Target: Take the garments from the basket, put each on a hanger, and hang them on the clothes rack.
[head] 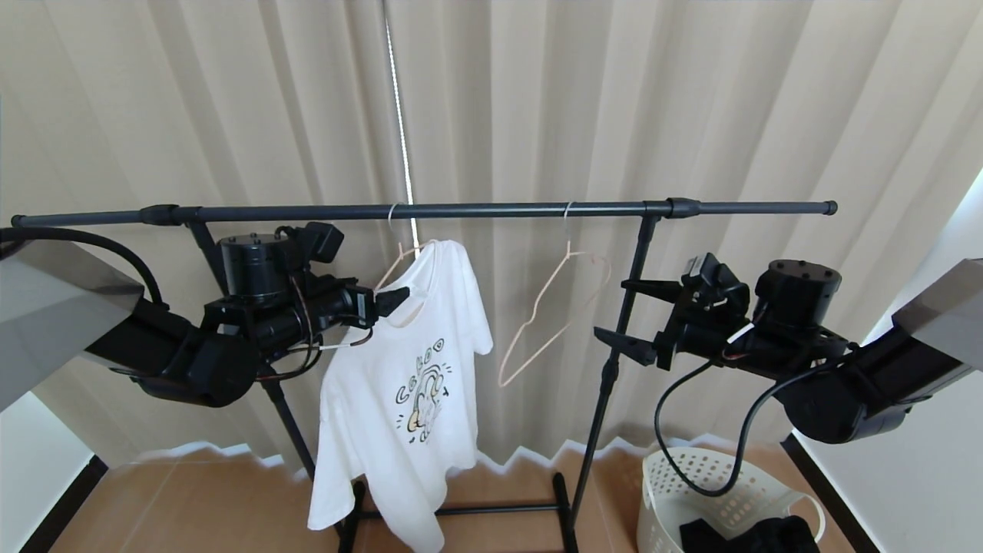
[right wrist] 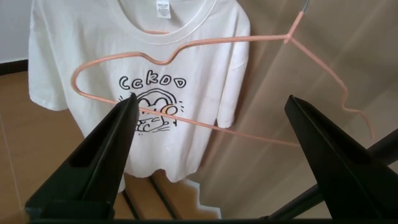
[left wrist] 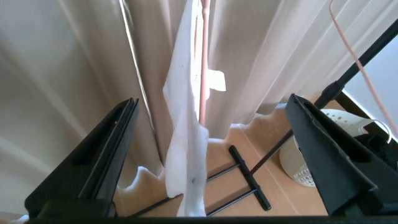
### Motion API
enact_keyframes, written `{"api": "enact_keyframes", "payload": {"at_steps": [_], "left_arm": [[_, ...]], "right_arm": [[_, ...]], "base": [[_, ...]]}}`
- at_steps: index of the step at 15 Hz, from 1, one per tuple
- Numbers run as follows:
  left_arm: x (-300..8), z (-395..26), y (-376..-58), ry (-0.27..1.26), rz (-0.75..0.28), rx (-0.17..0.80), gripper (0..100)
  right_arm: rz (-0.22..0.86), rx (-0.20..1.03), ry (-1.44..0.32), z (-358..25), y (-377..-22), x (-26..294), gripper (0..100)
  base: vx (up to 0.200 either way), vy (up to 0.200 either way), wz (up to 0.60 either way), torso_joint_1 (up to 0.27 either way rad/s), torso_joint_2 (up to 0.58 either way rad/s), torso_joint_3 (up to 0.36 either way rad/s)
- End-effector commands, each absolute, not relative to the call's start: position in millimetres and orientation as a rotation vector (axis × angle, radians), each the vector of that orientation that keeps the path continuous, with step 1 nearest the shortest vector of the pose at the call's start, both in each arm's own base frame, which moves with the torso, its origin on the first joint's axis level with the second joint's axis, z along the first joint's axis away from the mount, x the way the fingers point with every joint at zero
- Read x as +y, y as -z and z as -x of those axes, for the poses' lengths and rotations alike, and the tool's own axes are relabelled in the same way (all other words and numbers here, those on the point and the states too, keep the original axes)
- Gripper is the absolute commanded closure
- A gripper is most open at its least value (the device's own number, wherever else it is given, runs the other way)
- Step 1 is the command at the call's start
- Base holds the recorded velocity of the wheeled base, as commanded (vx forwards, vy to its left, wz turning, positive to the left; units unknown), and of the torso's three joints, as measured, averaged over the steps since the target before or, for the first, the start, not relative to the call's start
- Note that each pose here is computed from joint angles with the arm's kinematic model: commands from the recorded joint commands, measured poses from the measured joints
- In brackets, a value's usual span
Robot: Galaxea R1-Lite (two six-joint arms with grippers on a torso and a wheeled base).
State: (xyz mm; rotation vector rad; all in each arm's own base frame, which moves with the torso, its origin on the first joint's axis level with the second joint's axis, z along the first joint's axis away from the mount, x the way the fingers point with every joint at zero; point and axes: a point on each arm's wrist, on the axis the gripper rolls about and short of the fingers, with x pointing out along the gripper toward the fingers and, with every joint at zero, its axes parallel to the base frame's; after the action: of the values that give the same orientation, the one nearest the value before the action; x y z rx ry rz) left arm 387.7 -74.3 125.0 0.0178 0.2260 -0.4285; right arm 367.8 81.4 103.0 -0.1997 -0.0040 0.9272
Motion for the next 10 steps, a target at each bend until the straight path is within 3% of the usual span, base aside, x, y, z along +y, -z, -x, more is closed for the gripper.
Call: {"api": "enact_keyframes", "payload": {"at_steps": [1,3,5,6,10], "left_arm": [[-68,-362,-165,0.425,-0.021,0.139,0],[-64,-338,-198,0.435,-0.031,0.068,0],[-64,-315,-222,0.450,-0.113,0.081,0],[-63,-295,-226,0.467,-0.171,0.110,0],[-52,-201,-212,0.503,-0.179,0.149,0]], "right_arm": [[0.163,-0.135,-0.862,-315,-173,93,0],[0.094,-0.200,-0.725,-293,-211,82,0],[0.059,-0.145,-0.568,-268,-210,66,0],[0.054,-0.112,-0.522,-239,-204,58,0],[0.054,-0.041,-0.444,-165,-174,30,0]], "base": [[0.000,0.000,0.00,0.000,0.00,0.000],[0.000,0.000,0.00,0.000,0.00,0.000],[0.000,0.000,0.00,0.000,0.00,0.000],[0.000,0.000,0.00,0.000,0.00,0.000],[0.000,0.000,0.00,0.000,0.00,0.000]]}}
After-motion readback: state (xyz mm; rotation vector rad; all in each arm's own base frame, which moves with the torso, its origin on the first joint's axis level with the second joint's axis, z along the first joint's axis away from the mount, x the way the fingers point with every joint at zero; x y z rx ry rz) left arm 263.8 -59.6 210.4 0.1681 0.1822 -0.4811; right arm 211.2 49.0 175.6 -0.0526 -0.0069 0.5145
